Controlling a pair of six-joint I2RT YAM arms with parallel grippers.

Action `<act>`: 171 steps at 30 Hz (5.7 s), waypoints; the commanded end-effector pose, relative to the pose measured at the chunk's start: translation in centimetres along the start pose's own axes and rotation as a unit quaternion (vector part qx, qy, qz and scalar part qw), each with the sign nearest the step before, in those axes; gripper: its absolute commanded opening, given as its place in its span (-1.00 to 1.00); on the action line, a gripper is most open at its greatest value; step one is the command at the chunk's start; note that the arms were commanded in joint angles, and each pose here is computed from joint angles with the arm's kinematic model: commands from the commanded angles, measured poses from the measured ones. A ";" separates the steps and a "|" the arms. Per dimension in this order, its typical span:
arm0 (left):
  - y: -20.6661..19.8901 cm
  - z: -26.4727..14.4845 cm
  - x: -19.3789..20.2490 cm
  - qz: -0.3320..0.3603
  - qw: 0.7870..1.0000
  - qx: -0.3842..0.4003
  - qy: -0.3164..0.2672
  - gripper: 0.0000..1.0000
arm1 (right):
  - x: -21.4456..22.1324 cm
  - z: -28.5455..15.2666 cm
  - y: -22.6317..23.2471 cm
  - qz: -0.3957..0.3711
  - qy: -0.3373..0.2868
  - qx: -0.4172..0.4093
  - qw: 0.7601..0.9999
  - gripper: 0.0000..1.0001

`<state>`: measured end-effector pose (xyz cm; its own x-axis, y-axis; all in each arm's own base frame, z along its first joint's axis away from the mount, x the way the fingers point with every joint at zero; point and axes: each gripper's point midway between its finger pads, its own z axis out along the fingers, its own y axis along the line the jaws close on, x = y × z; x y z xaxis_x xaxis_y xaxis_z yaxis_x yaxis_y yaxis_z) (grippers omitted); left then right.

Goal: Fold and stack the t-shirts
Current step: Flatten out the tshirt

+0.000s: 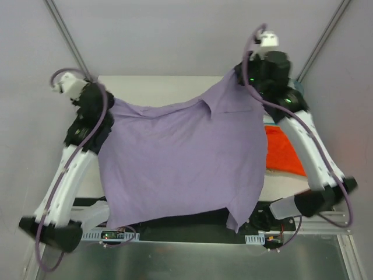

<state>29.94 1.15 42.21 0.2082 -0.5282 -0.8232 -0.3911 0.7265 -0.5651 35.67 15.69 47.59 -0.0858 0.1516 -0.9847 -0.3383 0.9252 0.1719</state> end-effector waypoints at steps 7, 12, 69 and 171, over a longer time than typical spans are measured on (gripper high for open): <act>10.7 10.9 16.1 0.137 0.950 -0.210 0.183 0.99 | 22.8 13.4 -5.1 -0.029 0.294 0.094 0.951 0.93; 10.7 8.4 18.6 0.123 0.947 -0.166 0.247 0.99 | 27.6 8.8 -5.4 -0.008 0.349 0.096 0.932 0.93; 17.7 -3.1 27.4 -0.064 0.895 -0.099 0.431 0.99 | 33.0 6.6 -3.4 0.046 0.426 0.098 0.898 0.98; 20.5 -3.9 34.4 -0.040 0.820 -0.136 0.555 0.99 | 43.1 10.2 -9.8 0.068 0.545 0.139 0.824 -0.96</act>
<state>26.53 -3.31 3.55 -0.6075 -0.7749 -0.1747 -0.6336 0.6054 -0.4817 44.89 16.80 2.57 -0.9474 -0.0016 -0.3200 -0.0471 0.9898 0.1345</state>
